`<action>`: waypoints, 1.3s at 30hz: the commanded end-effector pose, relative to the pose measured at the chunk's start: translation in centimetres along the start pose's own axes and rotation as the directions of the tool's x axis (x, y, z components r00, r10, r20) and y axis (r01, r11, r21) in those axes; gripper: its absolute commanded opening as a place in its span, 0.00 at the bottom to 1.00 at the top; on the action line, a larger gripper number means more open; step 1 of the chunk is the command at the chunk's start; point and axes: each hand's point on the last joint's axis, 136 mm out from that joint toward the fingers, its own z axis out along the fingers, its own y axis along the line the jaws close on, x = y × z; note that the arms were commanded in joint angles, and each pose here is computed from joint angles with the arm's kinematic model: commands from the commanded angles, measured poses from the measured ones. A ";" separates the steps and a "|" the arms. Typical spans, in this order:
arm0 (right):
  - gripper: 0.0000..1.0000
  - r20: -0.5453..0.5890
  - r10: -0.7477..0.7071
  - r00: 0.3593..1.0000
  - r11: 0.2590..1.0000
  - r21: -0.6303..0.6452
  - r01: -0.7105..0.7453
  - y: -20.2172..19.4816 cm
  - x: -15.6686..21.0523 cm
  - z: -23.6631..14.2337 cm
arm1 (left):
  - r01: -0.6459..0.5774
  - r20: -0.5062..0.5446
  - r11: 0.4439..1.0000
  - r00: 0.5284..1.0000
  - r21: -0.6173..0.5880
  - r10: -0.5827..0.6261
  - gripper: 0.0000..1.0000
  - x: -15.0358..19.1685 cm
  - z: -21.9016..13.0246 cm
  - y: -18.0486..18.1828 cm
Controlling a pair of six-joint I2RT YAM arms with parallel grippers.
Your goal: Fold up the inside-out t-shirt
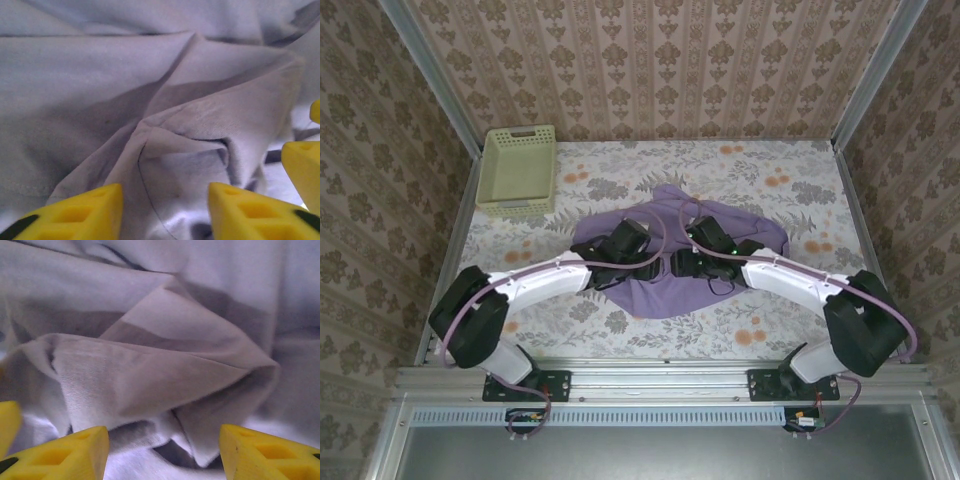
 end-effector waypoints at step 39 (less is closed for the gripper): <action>0.00 0.147 0.073 0.986 0.985 -0.169 -0.048 3.7 -2.6 -11.6 | 0.057 0.100 0.998 0.993 -0.016 -0.056 0.38 3.7 1.0 4.1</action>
